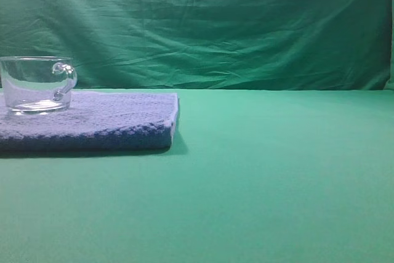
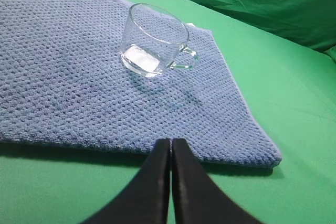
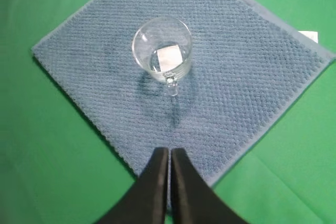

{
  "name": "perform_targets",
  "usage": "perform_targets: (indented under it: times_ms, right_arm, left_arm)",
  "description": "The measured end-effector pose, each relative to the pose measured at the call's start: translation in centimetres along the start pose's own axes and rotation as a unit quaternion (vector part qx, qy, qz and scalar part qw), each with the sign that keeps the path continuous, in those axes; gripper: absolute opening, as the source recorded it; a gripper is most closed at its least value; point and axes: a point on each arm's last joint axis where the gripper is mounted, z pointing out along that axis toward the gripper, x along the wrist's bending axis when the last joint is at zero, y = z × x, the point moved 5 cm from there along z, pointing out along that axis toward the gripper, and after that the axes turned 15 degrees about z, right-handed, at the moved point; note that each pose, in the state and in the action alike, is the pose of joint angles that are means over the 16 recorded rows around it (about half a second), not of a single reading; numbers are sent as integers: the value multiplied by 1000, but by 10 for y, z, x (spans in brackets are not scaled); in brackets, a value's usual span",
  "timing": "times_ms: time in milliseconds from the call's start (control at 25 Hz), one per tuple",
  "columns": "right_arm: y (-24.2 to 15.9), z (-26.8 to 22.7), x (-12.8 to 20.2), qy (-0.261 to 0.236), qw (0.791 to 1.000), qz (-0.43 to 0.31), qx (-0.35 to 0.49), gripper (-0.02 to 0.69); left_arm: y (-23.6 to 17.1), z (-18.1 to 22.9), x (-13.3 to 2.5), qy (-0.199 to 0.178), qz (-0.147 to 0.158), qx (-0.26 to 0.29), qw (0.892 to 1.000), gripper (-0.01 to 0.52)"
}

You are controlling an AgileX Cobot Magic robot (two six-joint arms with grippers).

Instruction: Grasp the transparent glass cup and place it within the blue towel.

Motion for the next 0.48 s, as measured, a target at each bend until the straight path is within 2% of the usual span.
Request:
perform_targets:
  times_ms: [480]
  right_arm:
    - [-19, -80, 0, -44, 997, 14, -57, 0]
  left_arm:
    - [0, 0, 0, 0, 0, 0, 1000, 0]
